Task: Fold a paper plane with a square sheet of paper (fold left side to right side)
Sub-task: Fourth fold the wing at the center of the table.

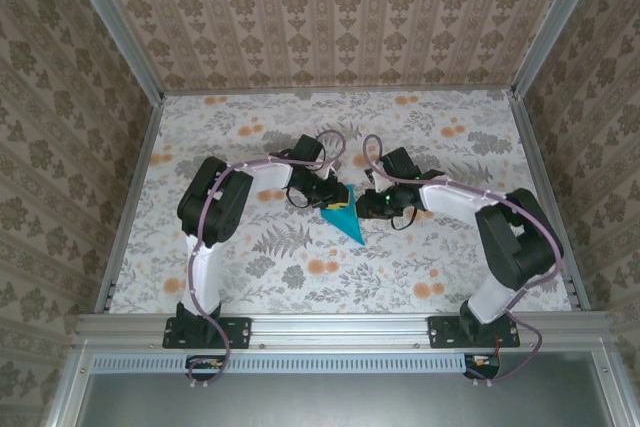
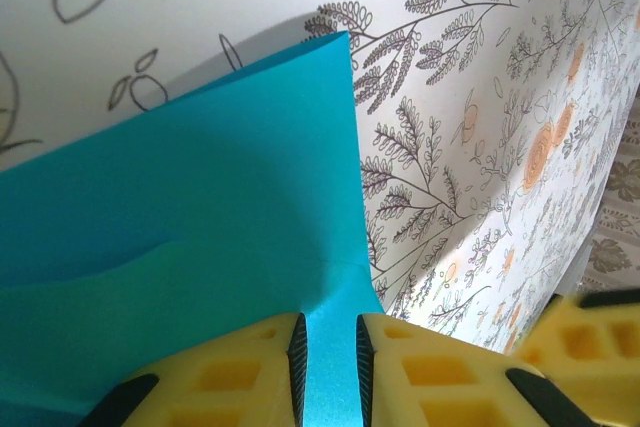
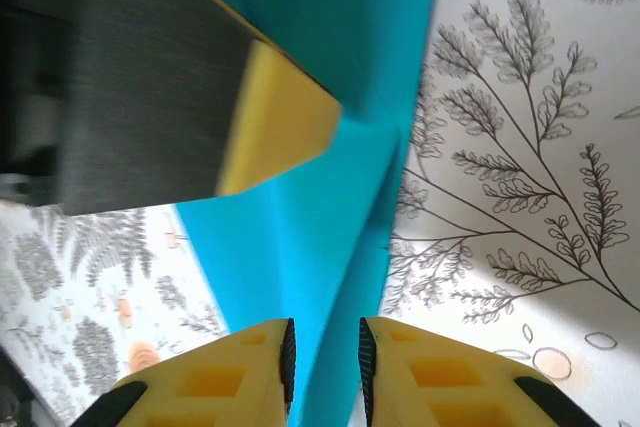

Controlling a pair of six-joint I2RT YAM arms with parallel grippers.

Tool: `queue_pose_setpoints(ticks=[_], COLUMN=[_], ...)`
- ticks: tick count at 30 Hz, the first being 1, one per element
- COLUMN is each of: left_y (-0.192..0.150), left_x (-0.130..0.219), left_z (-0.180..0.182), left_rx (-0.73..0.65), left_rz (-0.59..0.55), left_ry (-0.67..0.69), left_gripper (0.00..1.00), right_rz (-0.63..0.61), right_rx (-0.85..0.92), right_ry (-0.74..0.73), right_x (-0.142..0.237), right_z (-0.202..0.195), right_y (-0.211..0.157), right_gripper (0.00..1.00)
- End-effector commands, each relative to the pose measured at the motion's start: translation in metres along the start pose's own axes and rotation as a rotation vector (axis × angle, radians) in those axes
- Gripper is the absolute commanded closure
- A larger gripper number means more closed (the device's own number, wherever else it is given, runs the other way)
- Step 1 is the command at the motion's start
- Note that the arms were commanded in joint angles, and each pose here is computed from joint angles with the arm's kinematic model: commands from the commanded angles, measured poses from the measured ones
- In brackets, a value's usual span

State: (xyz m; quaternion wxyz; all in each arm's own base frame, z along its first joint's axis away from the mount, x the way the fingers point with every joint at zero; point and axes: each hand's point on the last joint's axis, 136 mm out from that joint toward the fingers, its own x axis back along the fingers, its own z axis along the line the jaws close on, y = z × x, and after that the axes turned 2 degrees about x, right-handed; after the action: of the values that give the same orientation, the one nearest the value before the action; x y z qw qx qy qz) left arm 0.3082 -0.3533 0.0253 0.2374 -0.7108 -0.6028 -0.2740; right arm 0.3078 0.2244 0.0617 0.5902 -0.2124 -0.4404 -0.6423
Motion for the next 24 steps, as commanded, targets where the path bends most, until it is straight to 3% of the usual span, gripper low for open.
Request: queue_pose_setpoints(ticks=[1,9,24], left_y=[-0.024,-0.024,-0.023], left_x=[-0.012,-0.012,-0.01], left_z=[0.046,0.046,0.045], left_rx=[0.078,0.076,0.072], left_rz=[0.06,0.057,0.055], left_ry=[0.125,0.124,0.125], left_gripper=[0.76,0.77,0.76], right_rz=[0.016,0.062,0.167], right_rx=[-0.05,-0.117,-0.152], right_ry=[0.059,0.235,0.146], right_x=[0.009,-0.021,-0.048], right_z=[0.012,0.045,0.017], right_y=[-0.011,-0.018,-0.049], right_gripper=[0.76,0.84,0.84])
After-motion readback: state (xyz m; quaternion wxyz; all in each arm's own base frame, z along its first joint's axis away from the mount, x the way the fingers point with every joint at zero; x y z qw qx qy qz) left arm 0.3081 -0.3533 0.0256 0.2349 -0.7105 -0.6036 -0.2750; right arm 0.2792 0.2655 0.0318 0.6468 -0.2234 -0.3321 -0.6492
